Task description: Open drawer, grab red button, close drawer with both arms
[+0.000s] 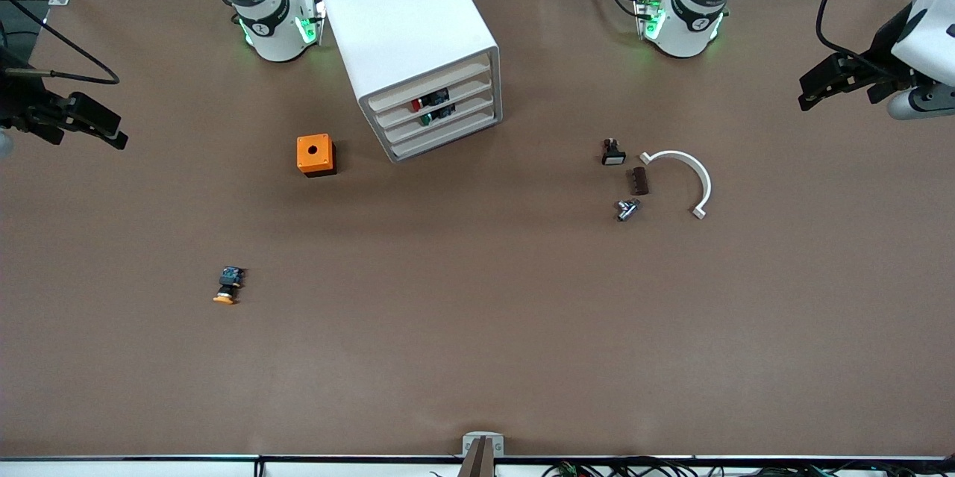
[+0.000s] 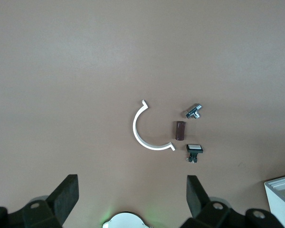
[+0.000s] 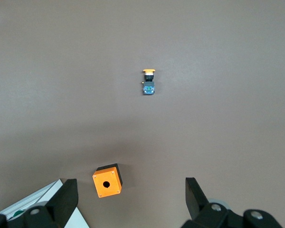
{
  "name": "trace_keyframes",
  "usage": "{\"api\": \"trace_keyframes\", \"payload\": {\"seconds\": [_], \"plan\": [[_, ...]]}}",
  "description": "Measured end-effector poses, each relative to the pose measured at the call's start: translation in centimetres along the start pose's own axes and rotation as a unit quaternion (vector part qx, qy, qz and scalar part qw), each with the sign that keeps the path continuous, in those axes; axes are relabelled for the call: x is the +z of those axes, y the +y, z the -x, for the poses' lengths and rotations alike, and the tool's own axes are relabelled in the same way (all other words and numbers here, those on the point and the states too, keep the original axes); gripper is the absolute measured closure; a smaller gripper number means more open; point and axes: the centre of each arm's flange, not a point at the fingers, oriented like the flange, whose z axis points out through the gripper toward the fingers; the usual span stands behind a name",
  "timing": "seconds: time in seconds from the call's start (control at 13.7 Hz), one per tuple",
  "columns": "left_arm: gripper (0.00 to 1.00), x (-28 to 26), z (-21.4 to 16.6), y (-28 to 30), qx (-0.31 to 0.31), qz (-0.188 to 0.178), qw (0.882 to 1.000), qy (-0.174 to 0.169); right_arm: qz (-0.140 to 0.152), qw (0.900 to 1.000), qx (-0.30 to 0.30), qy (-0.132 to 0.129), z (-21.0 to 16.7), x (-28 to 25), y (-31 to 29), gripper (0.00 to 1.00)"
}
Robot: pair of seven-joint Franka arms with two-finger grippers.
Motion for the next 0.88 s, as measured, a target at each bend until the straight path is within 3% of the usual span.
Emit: {"api": "trace_keyframes", "payload": {"seconds": [0.51,0.88], "plan": [[0.0,0.8,-0.7,0.1,0.001,0.0,1.0,-0.008,0.0,1.0,0.002,0.0,0.0,0.0,0.2,0.0],[0.0,8.1,-4.6,2.3,0.021,-0.002,0.997,-0.079,0.0,1.0,0.002,0.0,0.0,0.0,0.3,0.0]]}}
